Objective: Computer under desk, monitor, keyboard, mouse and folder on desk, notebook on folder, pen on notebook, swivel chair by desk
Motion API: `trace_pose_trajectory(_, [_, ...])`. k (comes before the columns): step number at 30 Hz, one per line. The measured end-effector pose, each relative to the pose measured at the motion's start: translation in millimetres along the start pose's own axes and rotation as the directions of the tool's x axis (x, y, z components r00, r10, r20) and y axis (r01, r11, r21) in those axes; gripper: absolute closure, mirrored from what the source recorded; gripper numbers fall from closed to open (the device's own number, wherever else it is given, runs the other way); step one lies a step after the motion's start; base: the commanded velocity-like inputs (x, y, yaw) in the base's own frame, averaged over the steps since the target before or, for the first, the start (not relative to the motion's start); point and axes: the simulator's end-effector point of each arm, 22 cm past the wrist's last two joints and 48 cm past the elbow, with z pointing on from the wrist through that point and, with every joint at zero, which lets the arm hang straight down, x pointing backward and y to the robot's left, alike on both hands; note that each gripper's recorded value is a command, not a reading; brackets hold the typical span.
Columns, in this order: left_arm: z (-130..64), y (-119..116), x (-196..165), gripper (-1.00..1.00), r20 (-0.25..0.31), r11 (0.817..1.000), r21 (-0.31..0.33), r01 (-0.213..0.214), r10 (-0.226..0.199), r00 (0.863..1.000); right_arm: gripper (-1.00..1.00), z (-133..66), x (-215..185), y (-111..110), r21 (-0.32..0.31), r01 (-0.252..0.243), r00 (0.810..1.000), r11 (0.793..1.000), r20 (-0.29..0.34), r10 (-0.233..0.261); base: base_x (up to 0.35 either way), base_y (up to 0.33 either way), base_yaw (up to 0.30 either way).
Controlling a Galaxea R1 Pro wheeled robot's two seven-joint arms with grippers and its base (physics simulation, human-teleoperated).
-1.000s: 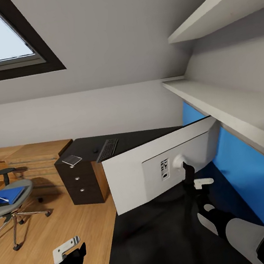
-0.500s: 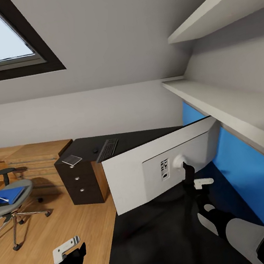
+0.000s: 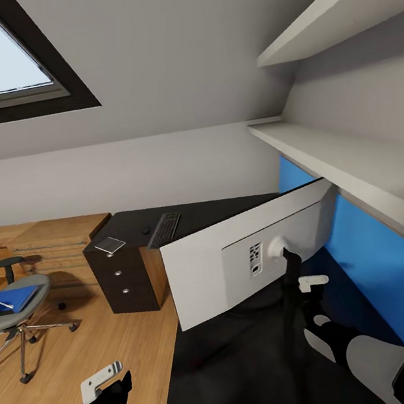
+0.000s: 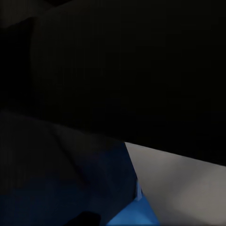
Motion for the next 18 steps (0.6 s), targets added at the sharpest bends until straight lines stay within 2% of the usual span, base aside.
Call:
trace_pose_trajectory(4, [0.1, -0.1, 0.0, -1.00, 0.000, 1.000, 0.000, 0.000, 0.000, 1.000, -1.00, 0.2, 0.2, -1.2, 0.004, -0.004, 1.000, 1.000, 0.000, 0.004, -0.080, 0.067, 0.000])
trace_pose_trajectory(9, [0.3, -0.3, 0.3, -1.00, -0.002, 1.000, 0.000, -0.001, 0.001, 1.000, -1.00, 0.4, 0.3, -1.2, 0.004, -0.004, 1.000, 1.000, -0.001, 0.004, -0.202, 0.170, 0.000])
trace_pose_trajectory(18, [0.1, -0.1, 0.4, -1.00, -0.002, 1.000, 0.000, -0.001, 0.001, 1.000, -1.00, 0.2, -0.3, -0.8, 0.003, -0.004, 1.000, 1.000, 0.001, 0.004, -0.061, 0.062, 0.000])
